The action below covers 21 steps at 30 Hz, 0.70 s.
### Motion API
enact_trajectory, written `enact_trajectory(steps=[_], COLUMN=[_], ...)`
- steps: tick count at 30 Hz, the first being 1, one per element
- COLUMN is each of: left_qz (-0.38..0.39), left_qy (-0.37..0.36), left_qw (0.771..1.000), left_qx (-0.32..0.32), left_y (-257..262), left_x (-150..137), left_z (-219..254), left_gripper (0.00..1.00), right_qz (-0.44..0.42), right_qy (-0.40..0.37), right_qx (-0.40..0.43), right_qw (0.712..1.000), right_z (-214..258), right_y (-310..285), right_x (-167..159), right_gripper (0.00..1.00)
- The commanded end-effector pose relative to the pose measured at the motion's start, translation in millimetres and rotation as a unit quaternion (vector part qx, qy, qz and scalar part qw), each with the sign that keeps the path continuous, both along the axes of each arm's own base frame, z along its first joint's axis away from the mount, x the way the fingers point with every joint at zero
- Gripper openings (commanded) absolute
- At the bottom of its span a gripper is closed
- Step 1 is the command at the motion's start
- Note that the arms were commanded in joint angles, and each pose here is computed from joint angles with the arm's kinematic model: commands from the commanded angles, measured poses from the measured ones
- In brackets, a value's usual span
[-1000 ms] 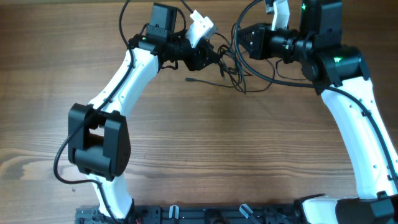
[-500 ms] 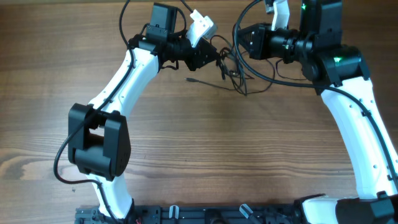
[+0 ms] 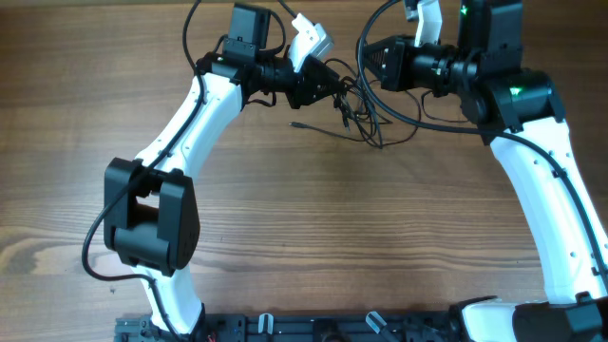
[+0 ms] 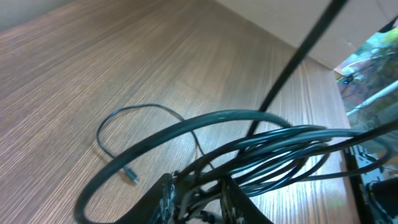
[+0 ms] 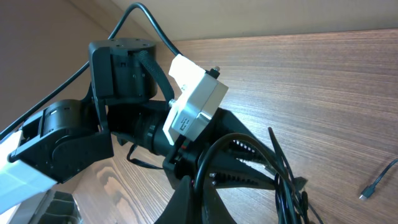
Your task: Untangle cables
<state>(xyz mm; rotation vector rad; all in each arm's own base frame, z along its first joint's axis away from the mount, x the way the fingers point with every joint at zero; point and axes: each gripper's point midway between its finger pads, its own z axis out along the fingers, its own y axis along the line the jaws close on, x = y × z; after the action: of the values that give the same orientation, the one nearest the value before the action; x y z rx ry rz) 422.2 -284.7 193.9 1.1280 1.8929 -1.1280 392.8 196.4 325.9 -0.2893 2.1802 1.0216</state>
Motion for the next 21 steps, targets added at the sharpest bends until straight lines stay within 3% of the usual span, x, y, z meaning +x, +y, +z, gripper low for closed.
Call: enact_trajectory(steps=[1, 8, 12, 15, 16, 18, 20, 21], left_qz=[-0.021, -0.034, -0.055, -0.056, -0.056, -0.056, -0.055, -0.053], left_qy=[-0.003, 0.001, 0.006, 0.004, 0.004, 0.005, 0.004, 0.003], left_qw=[0.999, 0.999, 0.997, 0.997, 0.997, 0.997, 0.997, 0.997], left_qx=[-0.024, -0.034, -0.056, -0.058, -0.058, -0.058, -0.056, -0.055], left_y=[-4, -8, -10, -11, -11, -11, -11, -10], left_x=[-2, -7, -15, -15, -15, -15, -14, -14], left_z=[8, 11, 18, 19, 19, 19, 18, 18], left_gripper=[0.21, 0.26, 0.37, 0.36, 0.41, 0.70, 0.82, 0.83], right_qz=[0.011, 0.015, 0.016, 0.017, 0.019, 0.023, 0.023, 0.023], right_qy=[-0.006, -0.007, -0.007, -0.007, -0.007, -0.008, -0.008, -0.008], right_qx=[0.011, 0.013, 0.014, 0.015, 0.016, 0.018, 0.018, 0.018], right_qw=[1.000, 1.000, 1.000, 1.000, 1.000, 1.000, 1.000, 1.000], right_z=[8, 9, 9, 9, 10, 10, 10, 11], right_y=[4, 5, 5, 5, 6, 7, 7, 7], right_x=[-3, -4, -4, -4, -5, -6, -6, -6], right_gripper=[0.04, 0.04, 0.04, 0.04, 0.04, 0.04, 0.04, 0.05])
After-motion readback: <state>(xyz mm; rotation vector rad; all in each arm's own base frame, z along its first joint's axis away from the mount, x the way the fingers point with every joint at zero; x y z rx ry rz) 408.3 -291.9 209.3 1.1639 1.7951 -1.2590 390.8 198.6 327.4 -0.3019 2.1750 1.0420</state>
